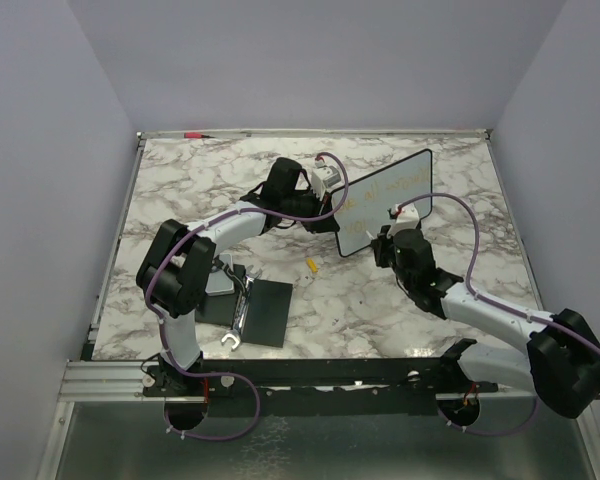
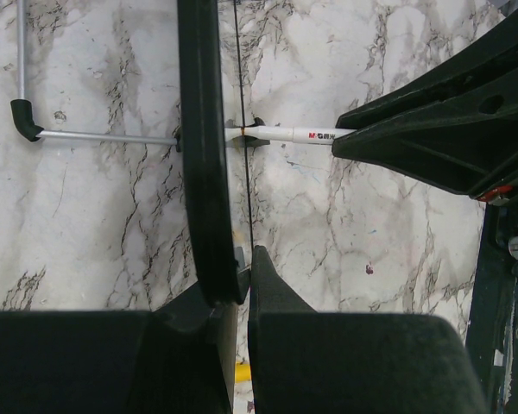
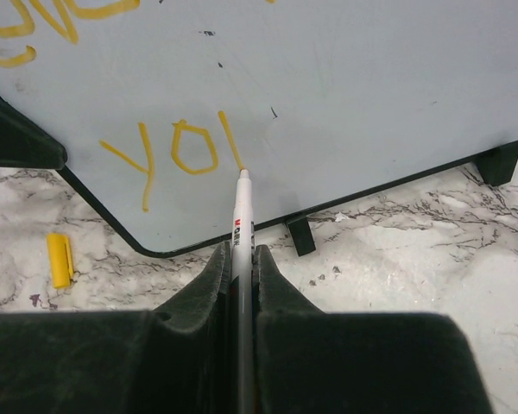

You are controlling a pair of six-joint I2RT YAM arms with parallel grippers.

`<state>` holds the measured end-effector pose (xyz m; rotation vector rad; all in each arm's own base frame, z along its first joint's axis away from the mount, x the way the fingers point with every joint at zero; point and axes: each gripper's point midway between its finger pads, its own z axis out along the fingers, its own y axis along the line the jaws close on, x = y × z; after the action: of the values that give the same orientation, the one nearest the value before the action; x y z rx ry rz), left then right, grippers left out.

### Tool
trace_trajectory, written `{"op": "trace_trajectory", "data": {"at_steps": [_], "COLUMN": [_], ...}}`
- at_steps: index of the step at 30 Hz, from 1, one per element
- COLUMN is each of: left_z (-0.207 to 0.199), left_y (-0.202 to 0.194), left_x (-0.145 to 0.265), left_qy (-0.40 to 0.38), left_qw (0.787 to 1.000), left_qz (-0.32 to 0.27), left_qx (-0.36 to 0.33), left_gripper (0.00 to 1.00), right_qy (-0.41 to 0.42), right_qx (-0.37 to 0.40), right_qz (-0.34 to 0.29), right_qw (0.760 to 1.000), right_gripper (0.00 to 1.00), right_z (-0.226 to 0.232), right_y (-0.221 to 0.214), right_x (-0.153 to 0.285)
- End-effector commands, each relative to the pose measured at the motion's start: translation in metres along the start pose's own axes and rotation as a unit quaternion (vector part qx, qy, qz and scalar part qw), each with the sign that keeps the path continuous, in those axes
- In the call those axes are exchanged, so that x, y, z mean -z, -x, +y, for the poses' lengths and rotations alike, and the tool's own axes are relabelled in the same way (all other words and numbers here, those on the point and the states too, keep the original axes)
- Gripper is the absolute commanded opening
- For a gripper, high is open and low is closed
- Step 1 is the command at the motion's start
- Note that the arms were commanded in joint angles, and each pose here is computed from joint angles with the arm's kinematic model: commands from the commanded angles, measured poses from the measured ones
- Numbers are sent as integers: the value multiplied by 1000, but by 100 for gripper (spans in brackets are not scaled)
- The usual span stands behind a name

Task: Write a sentence on the whiteboard

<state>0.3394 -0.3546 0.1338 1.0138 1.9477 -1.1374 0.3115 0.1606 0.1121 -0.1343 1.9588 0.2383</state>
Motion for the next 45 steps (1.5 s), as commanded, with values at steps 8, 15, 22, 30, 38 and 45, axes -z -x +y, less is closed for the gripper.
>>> {"op": "trace_trajectory", "data": {"at_steps": [8,15,22,30,38,45], "left_z": [-10,-10,-10,-11,-10,-10], "left_y": [3,4,4,5,5,4], "left_x": [0,0,1,1,1,1], "left_qy": [-15,-15,-15,-15,-15,-15], "left_qw": [1000,1000,1000,1000,1000,1000], "left_qz": [3,2,2,1,0,1], "left_qx": [-14,-15,-15,-15,-16,-16], "left_gripper": [0,0,0,0,0,0], "right_qy": [-49,-47,-38,-41,-48,-57], "right_qx": [4,9,9,12,6,0], "right_qz": [-16,-40,-57,-45,-5,15], "right_qw": [999,998,998,998,999,998], "right_gripper": [1,1,1,1,1,1], "right_z": [-14,-10,-5,-7,-12,-17], "right_y": [16,39,56,46,14,-5], "right_x": [-7,-7,-5,-8,-11,-9]}}
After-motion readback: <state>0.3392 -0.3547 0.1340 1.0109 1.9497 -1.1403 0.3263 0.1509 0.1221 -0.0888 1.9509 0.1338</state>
